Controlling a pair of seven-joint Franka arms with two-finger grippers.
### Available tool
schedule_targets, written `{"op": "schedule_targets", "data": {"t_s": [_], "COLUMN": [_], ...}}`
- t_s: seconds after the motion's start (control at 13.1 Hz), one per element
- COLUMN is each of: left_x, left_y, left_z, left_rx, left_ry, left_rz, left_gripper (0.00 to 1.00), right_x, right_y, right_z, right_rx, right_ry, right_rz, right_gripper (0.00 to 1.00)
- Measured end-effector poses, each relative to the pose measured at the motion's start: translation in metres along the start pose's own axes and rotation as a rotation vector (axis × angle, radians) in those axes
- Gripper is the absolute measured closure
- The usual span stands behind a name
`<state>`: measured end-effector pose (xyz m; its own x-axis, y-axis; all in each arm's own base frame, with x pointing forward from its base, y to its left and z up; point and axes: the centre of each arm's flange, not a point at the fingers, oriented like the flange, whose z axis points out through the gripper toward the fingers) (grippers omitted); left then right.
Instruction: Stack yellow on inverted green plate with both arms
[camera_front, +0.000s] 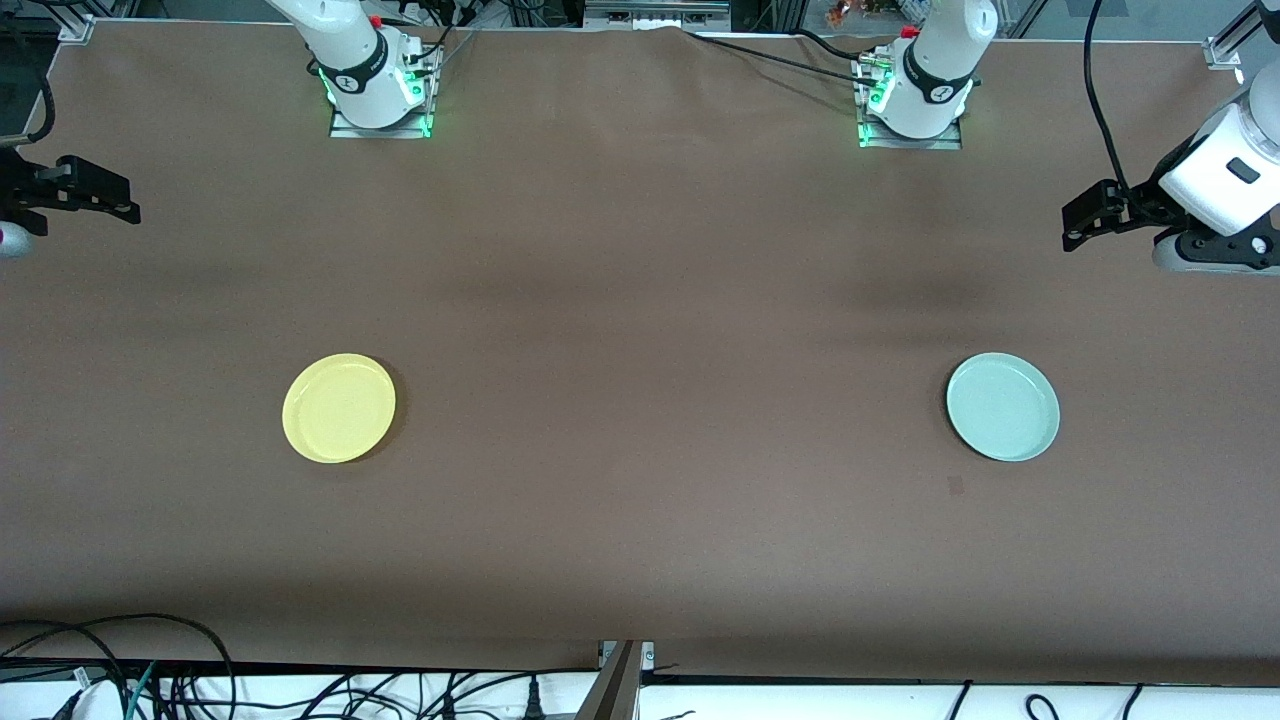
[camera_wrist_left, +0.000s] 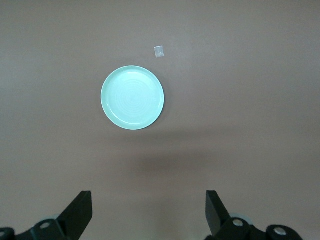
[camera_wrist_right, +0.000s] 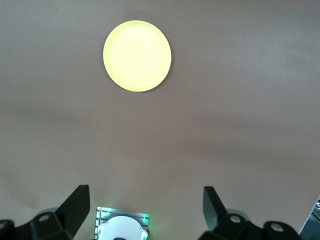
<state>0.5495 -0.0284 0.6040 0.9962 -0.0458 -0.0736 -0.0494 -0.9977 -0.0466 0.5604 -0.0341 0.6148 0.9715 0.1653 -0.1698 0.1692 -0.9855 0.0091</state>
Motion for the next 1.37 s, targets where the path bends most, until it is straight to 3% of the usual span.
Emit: {"op": "schedule_targets", "data": {"t_s": [1.37], "left_x": [-0.002], "left_y": [0.002], "left_z": [-0.016], "left_rx": [-0.002], "left_ry": [-0.040], "left_rz": [-0.029], "left_gripper": [0.00], "right_x": [0.000], "right_y": [0.001], "right_z": [0.000], "right_rx": [0.000], "right_ry": [0.000], "right_rz": [0.002], "right_gripper": [0.00]}}
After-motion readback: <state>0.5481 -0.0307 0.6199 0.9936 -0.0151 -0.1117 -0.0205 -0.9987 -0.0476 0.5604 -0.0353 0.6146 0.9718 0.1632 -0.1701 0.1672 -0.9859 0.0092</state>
